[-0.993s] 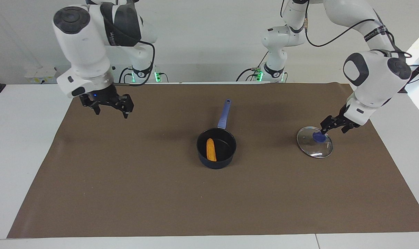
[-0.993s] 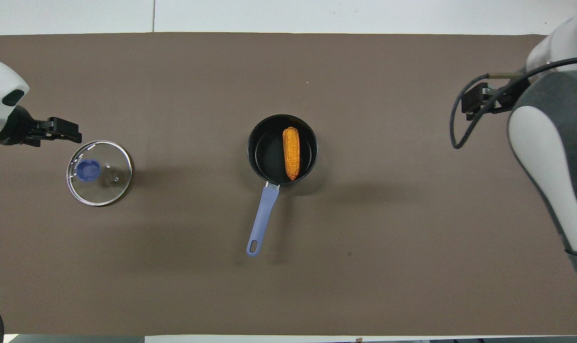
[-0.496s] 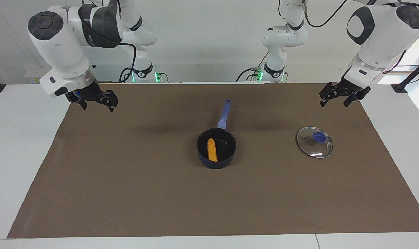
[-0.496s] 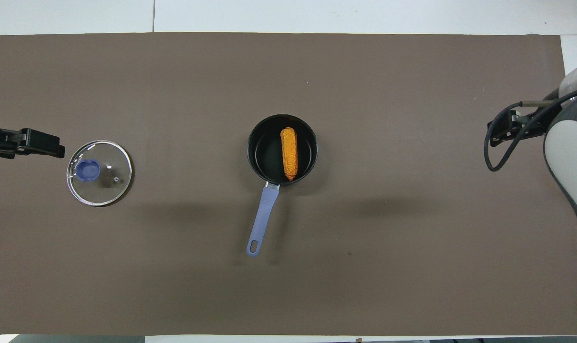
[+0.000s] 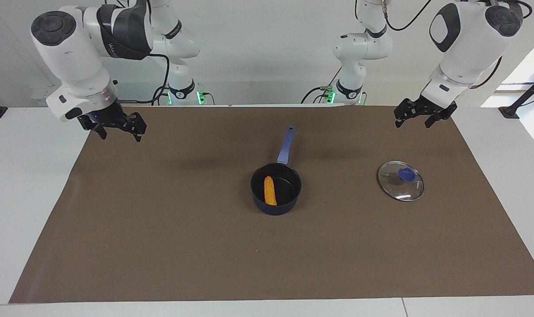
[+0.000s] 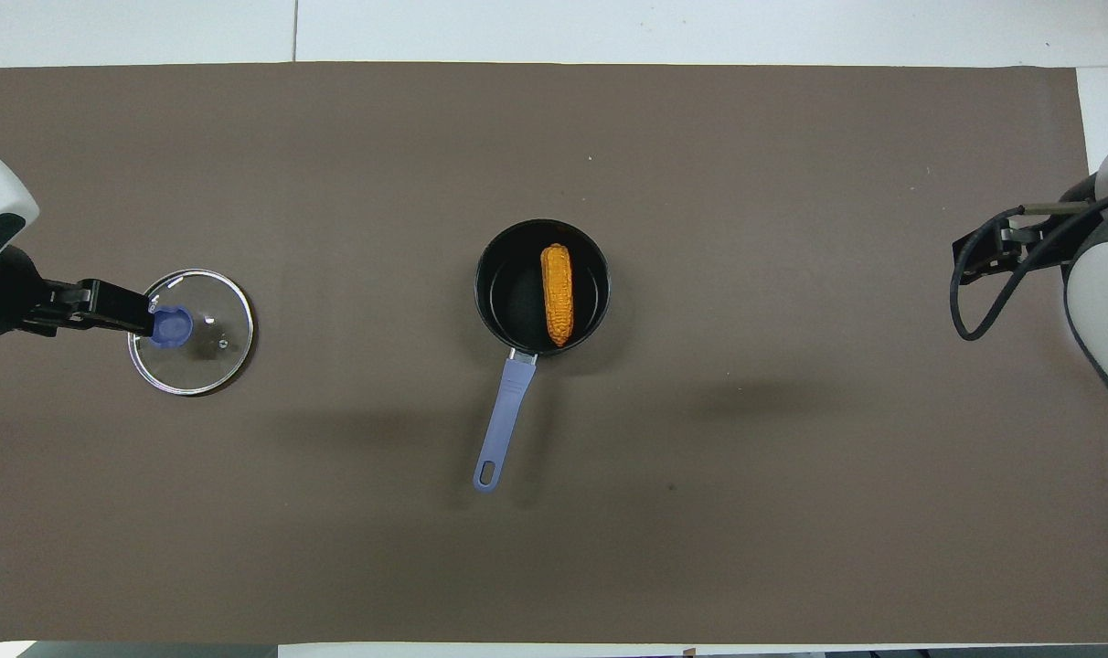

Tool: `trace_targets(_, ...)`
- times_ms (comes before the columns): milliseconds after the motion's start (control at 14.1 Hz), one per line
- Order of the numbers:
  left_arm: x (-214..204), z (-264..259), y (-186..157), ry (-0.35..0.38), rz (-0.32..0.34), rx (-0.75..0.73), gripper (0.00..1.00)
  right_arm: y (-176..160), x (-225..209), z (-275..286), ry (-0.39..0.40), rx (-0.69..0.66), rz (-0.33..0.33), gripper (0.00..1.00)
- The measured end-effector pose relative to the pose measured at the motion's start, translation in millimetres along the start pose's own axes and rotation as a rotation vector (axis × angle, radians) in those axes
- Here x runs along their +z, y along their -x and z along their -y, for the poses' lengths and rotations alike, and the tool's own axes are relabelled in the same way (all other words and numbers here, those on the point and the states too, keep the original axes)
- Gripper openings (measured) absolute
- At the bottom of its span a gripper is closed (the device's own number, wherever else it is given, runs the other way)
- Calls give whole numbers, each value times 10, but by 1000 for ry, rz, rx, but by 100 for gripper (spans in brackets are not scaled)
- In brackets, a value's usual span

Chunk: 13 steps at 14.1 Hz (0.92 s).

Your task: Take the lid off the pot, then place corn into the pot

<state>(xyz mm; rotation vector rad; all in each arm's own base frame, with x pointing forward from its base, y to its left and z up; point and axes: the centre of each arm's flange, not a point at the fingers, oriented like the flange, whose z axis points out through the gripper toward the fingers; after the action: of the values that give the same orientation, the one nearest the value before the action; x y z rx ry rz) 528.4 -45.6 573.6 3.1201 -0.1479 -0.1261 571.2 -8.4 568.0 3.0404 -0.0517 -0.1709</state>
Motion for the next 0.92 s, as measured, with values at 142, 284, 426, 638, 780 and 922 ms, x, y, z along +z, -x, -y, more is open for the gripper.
trace_targets(142, -151, -7, -4, 0, -22, -2, 100, 50, 11, -8, -1, -11, 14, 100)
trace_targets(284, -270, 48, 4, 1, -35, -12, 100, 111, 20, 0, -9, -13, 20, 100)
trace_targets(426, -250, 60, 7, 2, -29, -14, 100, 151, 17, -6, -10, -17, 19, 100)
trace_targets(638, -159, 37, 14, 1, -7, -10, 100, 123, -16, -13, -12, -18, -13, 100)
trace_targets(780, -153, 34, 11, 1, -9, -10, 100, 117, -21, -13, -12, -18, -18, 100)
trace_targets(922, -153, 33, 11, 1, -9, -10, 100, 114, -31, -15, -13, -18, -23, 100)
